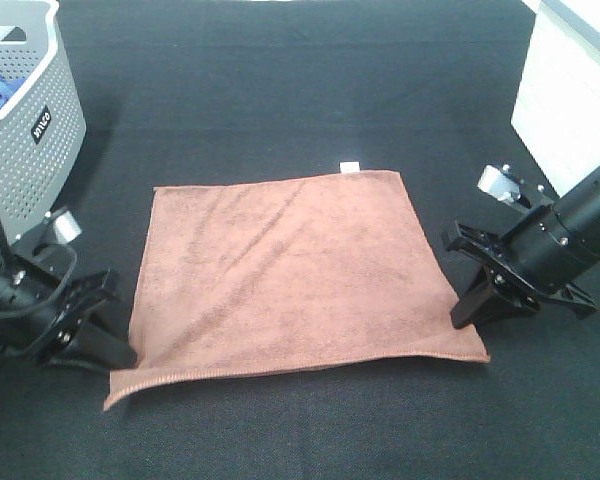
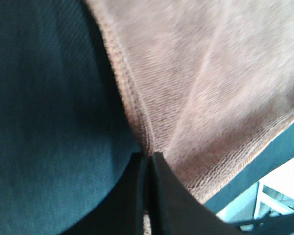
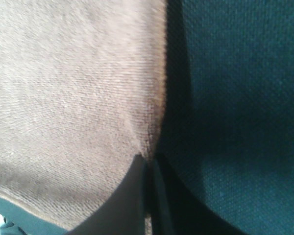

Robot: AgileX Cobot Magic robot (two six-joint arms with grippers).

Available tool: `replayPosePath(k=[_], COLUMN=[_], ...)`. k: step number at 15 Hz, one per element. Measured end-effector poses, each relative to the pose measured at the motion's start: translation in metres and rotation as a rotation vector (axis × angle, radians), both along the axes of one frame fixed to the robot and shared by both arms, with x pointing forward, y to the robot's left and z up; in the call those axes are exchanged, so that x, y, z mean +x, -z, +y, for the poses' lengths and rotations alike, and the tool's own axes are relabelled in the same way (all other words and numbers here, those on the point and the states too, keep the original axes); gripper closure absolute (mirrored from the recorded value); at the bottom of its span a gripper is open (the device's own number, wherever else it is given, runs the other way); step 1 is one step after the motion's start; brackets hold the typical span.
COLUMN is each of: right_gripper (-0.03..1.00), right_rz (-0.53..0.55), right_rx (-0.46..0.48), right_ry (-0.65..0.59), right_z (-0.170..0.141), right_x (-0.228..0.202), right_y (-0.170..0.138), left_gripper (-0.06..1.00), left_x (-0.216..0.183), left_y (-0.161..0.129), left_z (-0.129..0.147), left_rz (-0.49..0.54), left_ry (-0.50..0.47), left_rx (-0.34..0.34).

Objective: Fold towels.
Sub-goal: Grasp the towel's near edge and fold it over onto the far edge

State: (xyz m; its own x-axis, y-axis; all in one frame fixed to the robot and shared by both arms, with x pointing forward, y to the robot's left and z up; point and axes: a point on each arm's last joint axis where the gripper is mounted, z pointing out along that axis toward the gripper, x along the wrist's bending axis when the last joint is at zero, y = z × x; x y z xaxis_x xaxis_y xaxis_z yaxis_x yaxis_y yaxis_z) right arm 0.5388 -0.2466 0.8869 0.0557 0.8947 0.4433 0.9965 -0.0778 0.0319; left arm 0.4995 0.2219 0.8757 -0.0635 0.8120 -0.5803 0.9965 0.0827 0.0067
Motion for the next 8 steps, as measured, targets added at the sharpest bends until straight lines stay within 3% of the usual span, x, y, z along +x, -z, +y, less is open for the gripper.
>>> replayPosePath(k=[6,8], right_gripper=[0.97,0.97], right_rz=[-0.339,-0.376], right_rx=[0.031,0.048], right_ry=[-0.022,-0.036], right_z=[0.005,0.008], right_x=[0.086,0.114], right_y=[-0.069,-0.075], left_gripper=[0.94,0.94], left_x=[0.069,0.095], left_y=[-0.039,-0.063], left_z=[0.002,0.002], left_rz=[-0.297,-0.420], left_ry=[-0.097,-0.122], left_rx=[0.063,0.068])
